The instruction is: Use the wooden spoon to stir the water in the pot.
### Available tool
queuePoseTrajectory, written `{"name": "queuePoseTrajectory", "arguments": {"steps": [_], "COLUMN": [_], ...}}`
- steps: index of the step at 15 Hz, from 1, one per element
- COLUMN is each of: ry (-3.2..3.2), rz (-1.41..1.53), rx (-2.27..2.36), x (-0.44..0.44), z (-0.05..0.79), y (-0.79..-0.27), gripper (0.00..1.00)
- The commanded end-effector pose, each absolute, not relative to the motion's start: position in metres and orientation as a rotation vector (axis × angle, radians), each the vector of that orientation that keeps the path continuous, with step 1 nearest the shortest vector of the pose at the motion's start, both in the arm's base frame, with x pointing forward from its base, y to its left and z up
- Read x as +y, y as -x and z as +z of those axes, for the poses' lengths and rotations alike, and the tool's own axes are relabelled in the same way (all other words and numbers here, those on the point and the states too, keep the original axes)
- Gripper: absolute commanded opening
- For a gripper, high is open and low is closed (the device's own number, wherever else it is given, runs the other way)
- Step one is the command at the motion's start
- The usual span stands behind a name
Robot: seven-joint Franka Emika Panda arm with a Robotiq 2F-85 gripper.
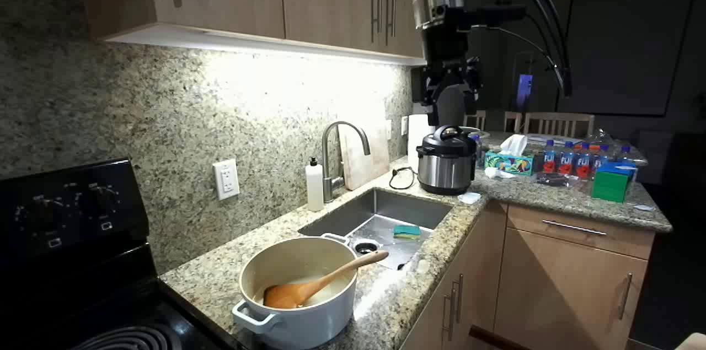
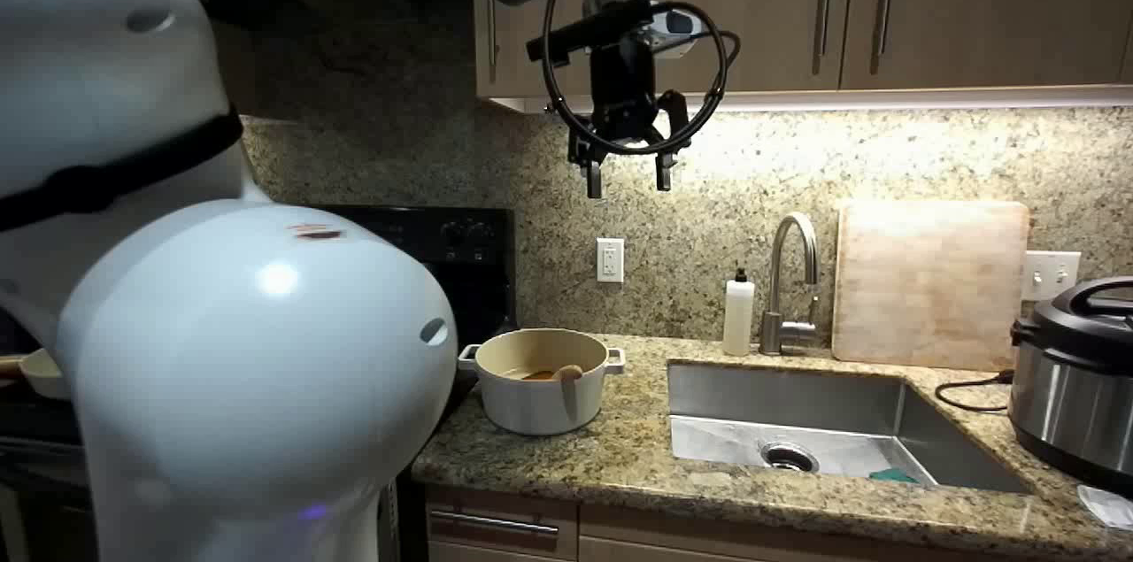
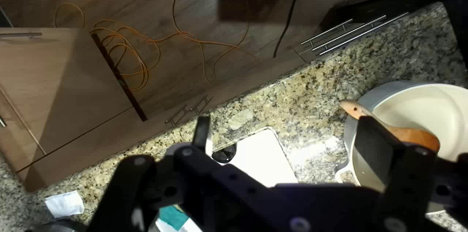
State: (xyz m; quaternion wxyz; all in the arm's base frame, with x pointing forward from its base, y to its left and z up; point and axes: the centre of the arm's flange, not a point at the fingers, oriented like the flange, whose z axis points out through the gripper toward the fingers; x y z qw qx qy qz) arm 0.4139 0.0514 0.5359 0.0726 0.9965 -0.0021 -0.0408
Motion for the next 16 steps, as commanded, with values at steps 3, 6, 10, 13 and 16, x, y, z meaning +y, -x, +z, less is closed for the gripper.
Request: {"name": "queuePoseTrajectory", "arguments": {"steps": [3,6,10,13,16], "ry": [-2.994,-2.994,-2.994,-2.994,-2.994], "rz": [-0.123,-0.123,-0.123,-0.123,-0.123], "rx": [-0.006,-0.006,-0.006,-0.006,-0.006], "x": [0.0514,0.0514,0.0514,0.0514,0.0514], "z": [0.5359,0.5359,0.5359,0.5359,0.5358], "y": [-0.4139,-0.4139,-0.4139,-0.4139,-0.4139], "gripper": [1.0,1.0,1.0,1.0,1.0]}}
